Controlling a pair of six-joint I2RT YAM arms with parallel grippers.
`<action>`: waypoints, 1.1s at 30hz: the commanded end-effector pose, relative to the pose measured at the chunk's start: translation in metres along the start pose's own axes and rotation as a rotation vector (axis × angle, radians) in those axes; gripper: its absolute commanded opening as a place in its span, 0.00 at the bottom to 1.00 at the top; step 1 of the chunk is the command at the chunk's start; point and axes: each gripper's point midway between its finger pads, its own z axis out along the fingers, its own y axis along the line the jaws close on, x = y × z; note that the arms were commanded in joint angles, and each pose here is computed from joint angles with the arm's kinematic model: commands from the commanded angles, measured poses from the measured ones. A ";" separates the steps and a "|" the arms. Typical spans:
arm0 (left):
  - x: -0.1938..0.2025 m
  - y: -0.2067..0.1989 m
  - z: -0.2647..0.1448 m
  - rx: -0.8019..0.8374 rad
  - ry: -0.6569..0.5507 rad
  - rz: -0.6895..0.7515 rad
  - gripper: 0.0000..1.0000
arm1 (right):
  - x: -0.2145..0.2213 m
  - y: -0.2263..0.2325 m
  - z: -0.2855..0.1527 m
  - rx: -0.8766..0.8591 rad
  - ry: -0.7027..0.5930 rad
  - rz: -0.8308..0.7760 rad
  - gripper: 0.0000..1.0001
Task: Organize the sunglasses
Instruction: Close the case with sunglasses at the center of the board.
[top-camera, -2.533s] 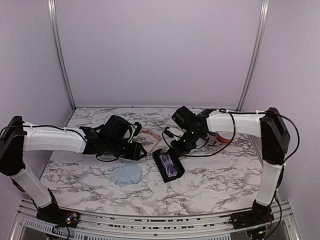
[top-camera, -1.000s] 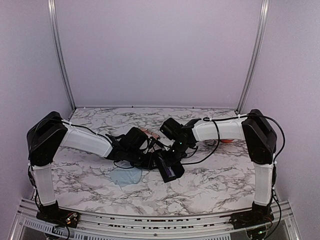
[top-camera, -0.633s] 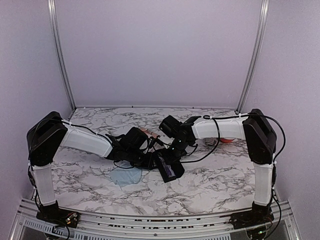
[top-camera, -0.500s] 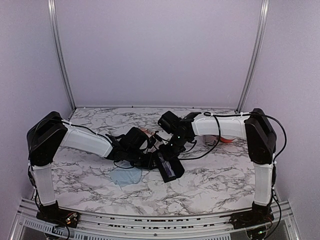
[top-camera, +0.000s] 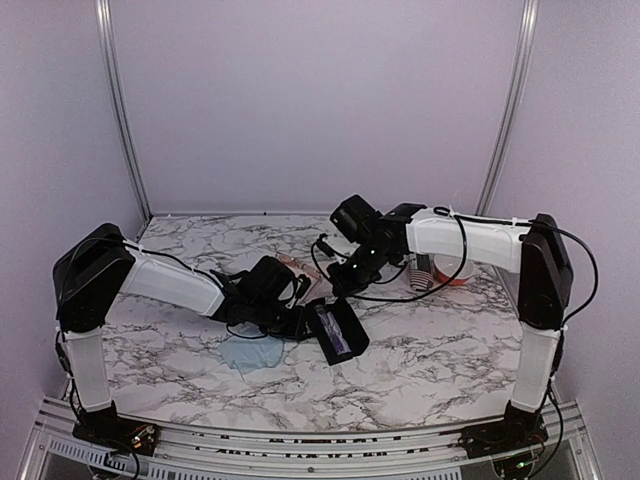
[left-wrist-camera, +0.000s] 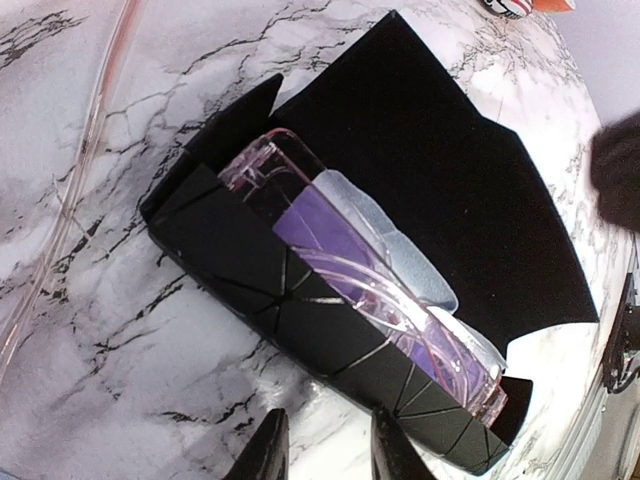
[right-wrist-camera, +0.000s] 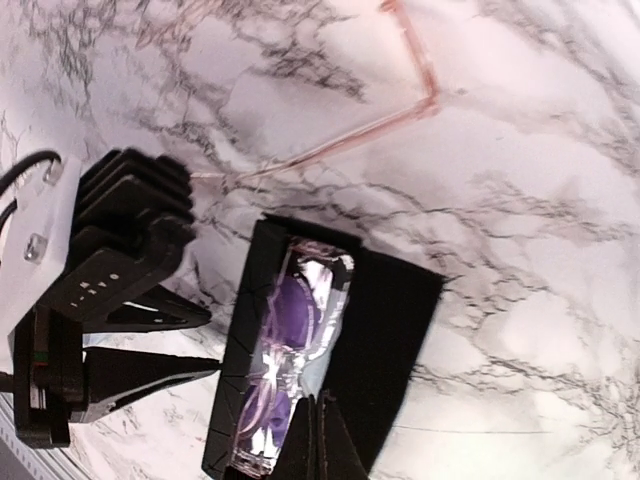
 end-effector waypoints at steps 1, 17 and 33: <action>-0.003 -0.006 -0.010 0.008 -0.022 0.018 0.28 | -0.015 -0.036 -0.035 0.046 -0.099 0.057 0.00; -0.002 -0.005 -0.015 -0.007 -0.019 0.018 0.23 | 0.037 -0.075 0.004 0.042 -0.033 0.131 0.00; 0.001 -0.002 -0.002 -0.008 0.008 0.000 0.21 | 0.050 -0.051 0.023 -0.077 -0.012 0.117 0.00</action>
